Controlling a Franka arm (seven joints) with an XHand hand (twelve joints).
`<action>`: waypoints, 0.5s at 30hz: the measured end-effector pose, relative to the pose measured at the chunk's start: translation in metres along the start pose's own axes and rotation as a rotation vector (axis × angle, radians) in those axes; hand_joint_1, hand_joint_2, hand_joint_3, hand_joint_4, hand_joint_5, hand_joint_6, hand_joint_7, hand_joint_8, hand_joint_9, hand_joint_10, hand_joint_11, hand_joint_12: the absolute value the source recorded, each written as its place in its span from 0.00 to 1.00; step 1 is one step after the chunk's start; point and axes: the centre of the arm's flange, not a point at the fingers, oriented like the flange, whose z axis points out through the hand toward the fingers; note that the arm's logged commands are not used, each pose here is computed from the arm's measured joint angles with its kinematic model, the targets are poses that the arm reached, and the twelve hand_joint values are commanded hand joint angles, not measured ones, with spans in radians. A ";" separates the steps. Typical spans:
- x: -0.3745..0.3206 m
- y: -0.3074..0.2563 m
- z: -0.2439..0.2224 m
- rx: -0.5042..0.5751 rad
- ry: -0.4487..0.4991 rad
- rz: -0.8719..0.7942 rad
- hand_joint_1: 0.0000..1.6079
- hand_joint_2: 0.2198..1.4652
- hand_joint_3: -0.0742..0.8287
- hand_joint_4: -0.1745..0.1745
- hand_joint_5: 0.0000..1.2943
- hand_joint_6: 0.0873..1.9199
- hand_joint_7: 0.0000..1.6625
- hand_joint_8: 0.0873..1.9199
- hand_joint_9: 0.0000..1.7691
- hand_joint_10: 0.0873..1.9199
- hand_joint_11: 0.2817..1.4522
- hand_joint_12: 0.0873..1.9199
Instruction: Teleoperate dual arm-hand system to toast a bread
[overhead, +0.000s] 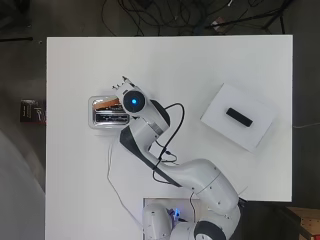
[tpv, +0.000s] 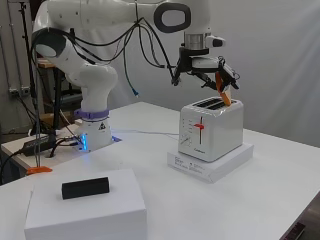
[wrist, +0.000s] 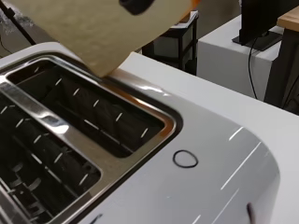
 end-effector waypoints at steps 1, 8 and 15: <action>-0.004 0.003 -0.003 -0.011 0.002 0.007 0.85 0.74 0.08 0.00 0.54 0.73 0.59 0.44 0.58 0.45 0.42 0.00; -0.014 -0.011 0.000 -0.124 -0.043 0.216 0.82 0.74 0.08 0.27 0.27 0.22 0.59 0.52 0.78 0.19 0.44 0.39; -0.024 -0.001 -0.016 -0.026 0.083 0.325 0.91 0.69 0.08 0.61 0.32 0.00 0.55 0.46 0.62 0.52 0.27 0.54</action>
